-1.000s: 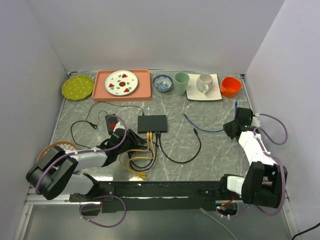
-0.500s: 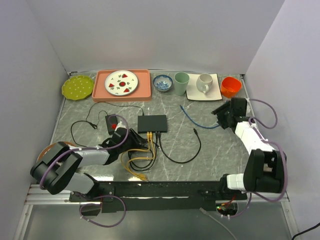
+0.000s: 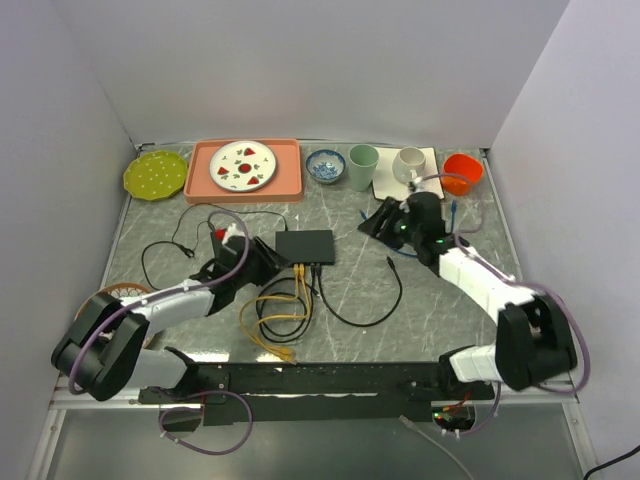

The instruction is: Pull the plug from the switch port

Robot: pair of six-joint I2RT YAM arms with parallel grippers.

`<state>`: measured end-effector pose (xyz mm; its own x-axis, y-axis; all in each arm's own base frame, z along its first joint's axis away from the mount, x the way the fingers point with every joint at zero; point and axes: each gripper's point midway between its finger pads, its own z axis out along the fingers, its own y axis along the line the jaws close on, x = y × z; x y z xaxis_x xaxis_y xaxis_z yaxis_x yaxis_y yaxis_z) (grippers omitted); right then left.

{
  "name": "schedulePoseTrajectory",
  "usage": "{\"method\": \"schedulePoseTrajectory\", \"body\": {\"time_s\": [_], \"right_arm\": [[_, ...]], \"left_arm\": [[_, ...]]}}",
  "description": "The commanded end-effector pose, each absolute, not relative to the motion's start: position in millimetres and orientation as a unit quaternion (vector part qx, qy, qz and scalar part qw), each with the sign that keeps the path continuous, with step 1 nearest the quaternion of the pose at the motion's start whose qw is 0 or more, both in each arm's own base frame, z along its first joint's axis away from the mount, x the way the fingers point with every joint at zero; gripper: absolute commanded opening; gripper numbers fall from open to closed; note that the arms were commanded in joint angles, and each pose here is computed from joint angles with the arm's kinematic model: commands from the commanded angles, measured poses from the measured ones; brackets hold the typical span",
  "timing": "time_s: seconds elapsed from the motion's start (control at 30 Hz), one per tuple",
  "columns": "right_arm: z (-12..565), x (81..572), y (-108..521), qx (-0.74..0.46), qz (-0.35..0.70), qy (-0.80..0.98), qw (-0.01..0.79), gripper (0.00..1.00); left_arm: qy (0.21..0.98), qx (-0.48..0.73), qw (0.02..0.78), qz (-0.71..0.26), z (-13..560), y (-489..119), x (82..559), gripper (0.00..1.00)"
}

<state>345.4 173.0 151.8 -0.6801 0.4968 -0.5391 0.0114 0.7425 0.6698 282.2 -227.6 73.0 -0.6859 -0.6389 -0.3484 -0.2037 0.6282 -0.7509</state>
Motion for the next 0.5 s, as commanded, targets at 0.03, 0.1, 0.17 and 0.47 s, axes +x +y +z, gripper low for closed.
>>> {"method": "schedulePoseTrajectory", "body": {"time_s": [0.03, 0.1, 0.17, 0.47], "right_arm": [[114, 329, 231, 0.072, 0.416, 0.859, 0.29, 0.57], [109, 327, 245, 0.069, 0.441, 0.852, 0.273, 0.57], [95, 323, 256, 0.067, 0.453, 0.855, 0.243, 0.56], [73, 311, 290, 0.043, 0.473, 0.858, 0.195, 0.54]], "left_arm": [[0.815, -0.289, 0.361, -0.35, 112, -201, 323, 0.45], [0.815, -0.3, 0.367, -0.333, 114, -196, 334, 0.45], [0.814, -0.307, 0.373, -0.323, 117, -192, 345, 0.45], [0.841, -0.344, 0.323, -0.266, 63, -179, 362, 0.43]]}}
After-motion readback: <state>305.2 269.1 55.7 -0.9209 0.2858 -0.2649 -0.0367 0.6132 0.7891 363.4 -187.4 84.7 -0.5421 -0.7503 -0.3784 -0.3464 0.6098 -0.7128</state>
